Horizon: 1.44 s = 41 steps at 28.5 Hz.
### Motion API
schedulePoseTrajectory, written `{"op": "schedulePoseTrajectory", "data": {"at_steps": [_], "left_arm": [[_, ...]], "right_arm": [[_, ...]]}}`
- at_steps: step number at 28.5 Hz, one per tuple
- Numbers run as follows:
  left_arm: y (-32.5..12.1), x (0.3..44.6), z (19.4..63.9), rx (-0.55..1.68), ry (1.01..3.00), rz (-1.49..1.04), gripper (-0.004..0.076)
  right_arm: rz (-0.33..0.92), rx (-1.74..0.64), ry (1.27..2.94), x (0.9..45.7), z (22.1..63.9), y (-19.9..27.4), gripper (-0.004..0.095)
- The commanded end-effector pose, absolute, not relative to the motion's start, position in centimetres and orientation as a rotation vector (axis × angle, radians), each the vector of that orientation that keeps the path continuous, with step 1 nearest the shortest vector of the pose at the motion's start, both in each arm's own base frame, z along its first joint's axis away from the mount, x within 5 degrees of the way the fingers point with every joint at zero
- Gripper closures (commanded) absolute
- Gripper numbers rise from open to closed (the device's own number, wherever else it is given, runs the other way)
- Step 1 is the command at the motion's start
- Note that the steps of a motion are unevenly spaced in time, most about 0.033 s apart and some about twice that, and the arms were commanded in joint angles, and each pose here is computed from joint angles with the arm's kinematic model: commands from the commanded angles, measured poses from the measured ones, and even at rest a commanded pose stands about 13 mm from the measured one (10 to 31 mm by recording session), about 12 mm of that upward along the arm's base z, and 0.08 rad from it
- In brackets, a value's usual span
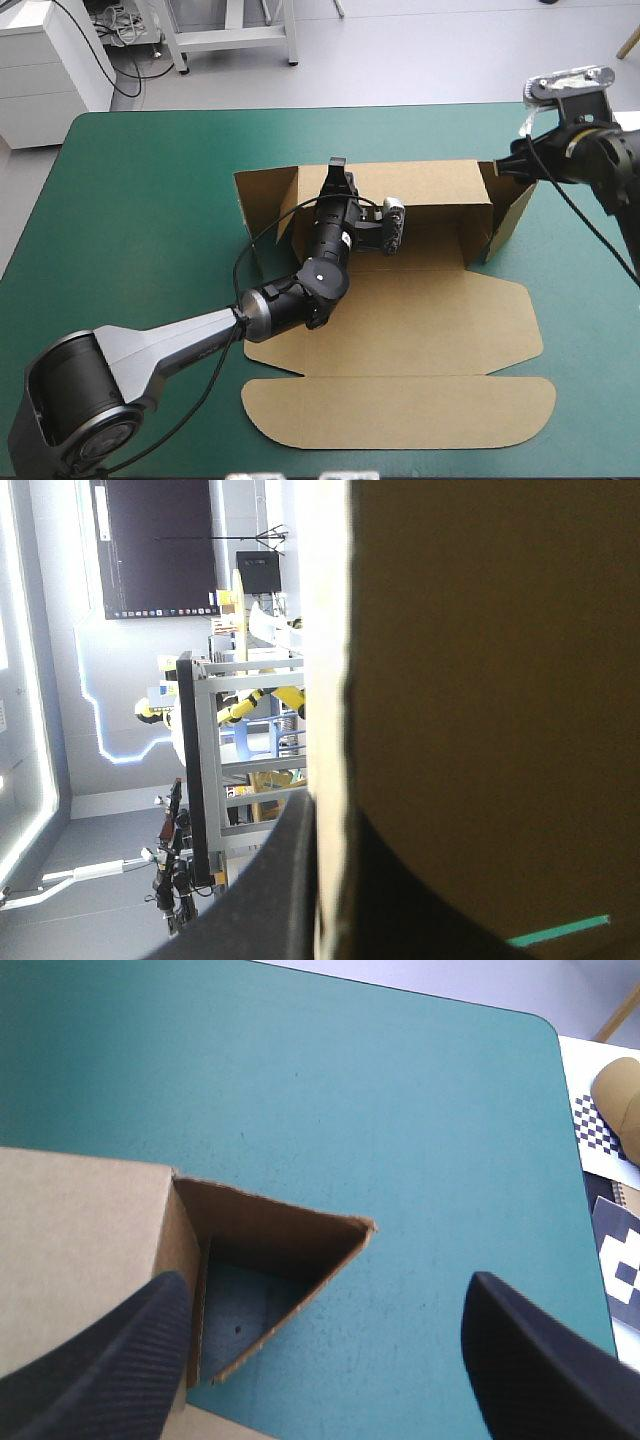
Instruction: Fold the box
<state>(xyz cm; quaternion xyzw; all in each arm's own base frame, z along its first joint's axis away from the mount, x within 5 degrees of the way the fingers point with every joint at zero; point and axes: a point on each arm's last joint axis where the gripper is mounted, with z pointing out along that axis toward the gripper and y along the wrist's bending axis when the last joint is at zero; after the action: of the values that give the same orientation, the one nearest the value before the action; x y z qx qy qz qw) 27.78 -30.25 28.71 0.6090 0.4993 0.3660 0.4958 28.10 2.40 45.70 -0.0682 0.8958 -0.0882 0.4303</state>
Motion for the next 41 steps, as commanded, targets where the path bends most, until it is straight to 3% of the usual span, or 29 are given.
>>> {"op": "schedulePoseTrajectory", "data": {"at_steps": [1, 4, 7, 16, 21, 41], "left_arm": [[-30.2, 27.3, 31.3, 1.412, 1.169, 0.852, 0.0731], [-30.2, 27.3, 31.3, 1.412, 1.169, 0.852, 0.0731], [-30.2, 27.3, 31.3, 1.412, 1.169, 0.852, 0.0731], [-30.2, 27.3, 31.3, 1.412, 1.169, 0.852, 0.0731], [-30.2, 27.3, 31.3, 1.412, 1.169, 0.852, 0.0731], [-30.1, 27.3, 31.3, 1.379, 1.198, 0.828, 0.0731]], "right_arm": [[-0.258, -0.168, 2.154, 30.1, 47.7, 2.4, 0.0254], [-0.260, -0.139, 2.199, 33.5, 46.9, 1.8, 0.0263], [-0.158, -0.074, 2.190, 36.0, 46.0, -0.6, 0.0263], [0.136, -0.025, 2.263, 39.8, 41.5, -5.5, 0.0263], [0.181, -0.051, 2.325, 41.3, 39.1, -5.5, 0.0263], [0.329, -0.179, 2.549, 39.3, 35.4, -4.4, 0.0263]]}}
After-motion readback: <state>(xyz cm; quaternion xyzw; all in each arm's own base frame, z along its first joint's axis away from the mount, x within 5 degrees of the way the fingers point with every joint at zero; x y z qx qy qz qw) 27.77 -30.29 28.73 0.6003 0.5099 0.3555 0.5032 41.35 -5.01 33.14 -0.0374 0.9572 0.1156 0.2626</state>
